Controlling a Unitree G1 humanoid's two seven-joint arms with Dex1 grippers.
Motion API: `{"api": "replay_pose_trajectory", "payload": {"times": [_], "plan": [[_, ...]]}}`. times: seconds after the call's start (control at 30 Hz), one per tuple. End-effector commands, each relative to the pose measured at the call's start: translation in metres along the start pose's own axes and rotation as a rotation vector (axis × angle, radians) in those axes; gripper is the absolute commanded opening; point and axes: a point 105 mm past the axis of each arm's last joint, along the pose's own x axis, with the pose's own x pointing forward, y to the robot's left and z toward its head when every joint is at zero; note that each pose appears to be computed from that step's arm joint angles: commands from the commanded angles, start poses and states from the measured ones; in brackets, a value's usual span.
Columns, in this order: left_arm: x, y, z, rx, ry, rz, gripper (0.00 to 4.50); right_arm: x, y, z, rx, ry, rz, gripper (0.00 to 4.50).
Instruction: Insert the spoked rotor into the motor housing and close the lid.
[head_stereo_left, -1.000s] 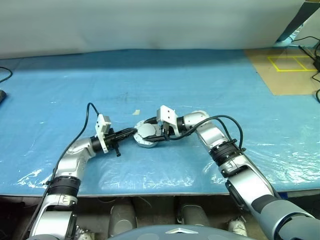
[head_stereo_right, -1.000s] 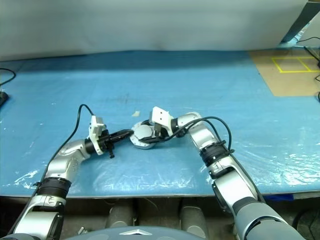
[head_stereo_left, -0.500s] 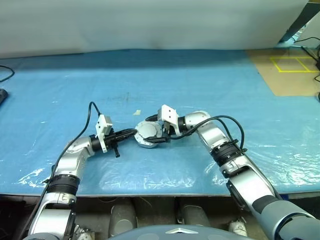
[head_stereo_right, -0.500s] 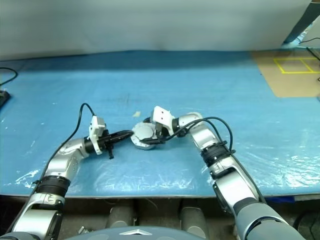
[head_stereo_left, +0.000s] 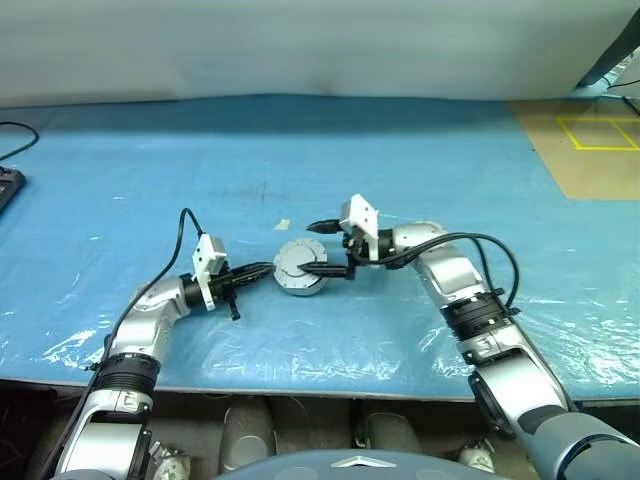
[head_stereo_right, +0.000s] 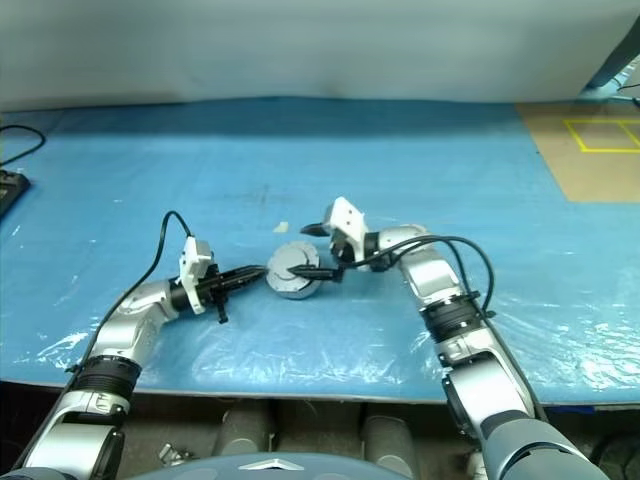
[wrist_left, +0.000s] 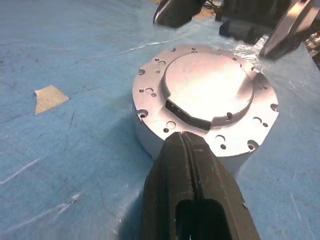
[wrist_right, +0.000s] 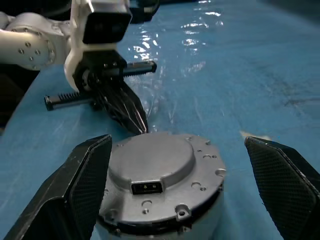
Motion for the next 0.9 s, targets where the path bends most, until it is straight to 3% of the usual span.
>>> {"api": "replay_pose_trajectory", "payload": {"times": [0.03, 0.2, 0.53, 0.77, 0.9], "plan": [[0.002, -0.005, -0.015, -0.037, 0.046, -0.014, 0.0, -0.01, 0.006, 0.019, 0.006, -0.081, 0.017, 4.48], [0.006, -0.003, -0.01, -0.027, 0.027, -0.007, 0.0, -0.02, 0.006, 0.012, 0.07, -0.074, -0.019, 4.48], [0.006, 0.002, -0.006, -0.011, 0.015, 0.006, 0.0, -0.041, -0.005, -0.021, 0.521, -0.068, -0.156, 4.48], [0.006, 0.003, -0.006, -0.004, 0.012, 0.011, 0.0, -0.046, -0.004, -0.043, 0.799, -0.063, -0.175, 4.48], [0.006, 0.004, -0.006, -0.002, 0.011, 0.012, 0.0, -0.039, 0.004, -0.039, 0.898, -0.098, -0.126, 4.48]]}}
